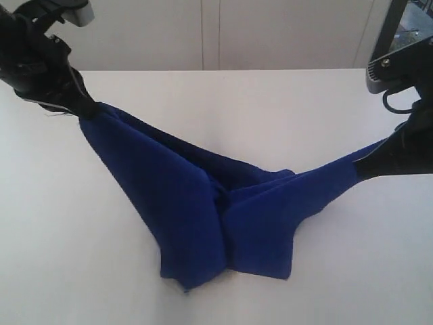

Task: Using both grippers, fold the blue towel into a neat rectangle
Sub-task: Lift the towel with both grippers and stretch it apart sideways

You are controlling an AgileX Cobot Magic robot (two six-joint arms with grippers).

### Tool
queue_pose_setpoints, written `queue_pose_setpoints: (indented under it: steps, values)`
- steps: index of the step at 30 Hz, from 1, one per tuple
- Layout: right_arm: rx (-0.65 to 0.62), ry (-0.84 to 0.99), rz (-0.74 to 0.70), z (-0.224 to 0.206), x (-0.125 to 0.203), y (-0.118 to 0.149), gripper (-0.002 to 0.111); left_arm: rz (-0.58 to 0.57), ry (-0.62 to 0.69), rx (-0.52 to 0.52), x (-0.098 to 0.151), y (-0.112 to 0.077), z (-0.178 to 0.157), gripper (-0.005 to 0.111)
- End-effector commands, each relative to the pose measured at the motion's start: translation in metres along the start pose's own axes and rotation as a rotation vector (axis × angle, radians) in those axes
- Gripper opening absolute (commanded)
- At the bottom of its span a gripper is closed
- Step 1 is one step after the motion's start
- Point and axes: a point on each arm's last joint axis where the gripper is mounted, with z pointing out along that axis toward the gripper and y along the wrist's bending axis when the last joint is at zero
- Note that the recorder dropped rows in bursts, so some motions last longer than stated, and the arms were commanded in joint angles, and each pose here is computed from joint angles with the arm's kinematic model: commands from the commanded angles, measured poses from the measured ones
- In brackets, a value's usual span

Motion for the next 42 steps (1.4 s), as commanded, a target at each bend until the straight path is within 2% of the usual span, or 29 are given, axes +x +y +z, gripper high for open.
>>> queue_pose_setpoints:
  steps: [1,7,15,23,28,32,36,42]
  values:
    - [0.064,-0.042,-0.018,-0.014,-0.005,-0.012,0.000,-0.031,0.041,-0.101,0.012,-0.001,-0.029,0.000]
    - [0.108,-0.087,0.033,-0.030,-0.011,-0.022,0.000,-0.074,0.005,-0.215,0.022,-0.006,-0.066,0.000]
    - [0.178,-0.109,0.058,-0.045,-0.009,-0.033,0.000,-0.139,-0.023,-0.419,0.059,-0.015,-0.107,0.000]
    - [0.209,-0.203,0.127,-0.080,0.003,-0.048,0.000,-0.160,-0.118,-0.461,0.087,-0.038,-0.150,0.000]
    - [0.183,-0.246,0.175,-0.103,0.017,-0.054,0.000,-0.178,-0.155,-0.482,0.105,-0.051,-0.173,0.000]
    - [0.177,-0.264,0.178,-0.105,0.017,-0.054,0.000,-0.206,-0.136,-0.513,0.115,-0.048,-0.161,0.000]
    - [0.183,-0.258,0.161,-0.098,0.012,-0.052,0.000,-0.249,-0.178,-0.520,0.115,-0.043,-0.143,0.000]
    - [0.178,-0.279,0.214,-0.110,0.021,-0.056,0.000,-0.271,-0.161,-0.520,0.124,-0.048,-0.149,0.000]
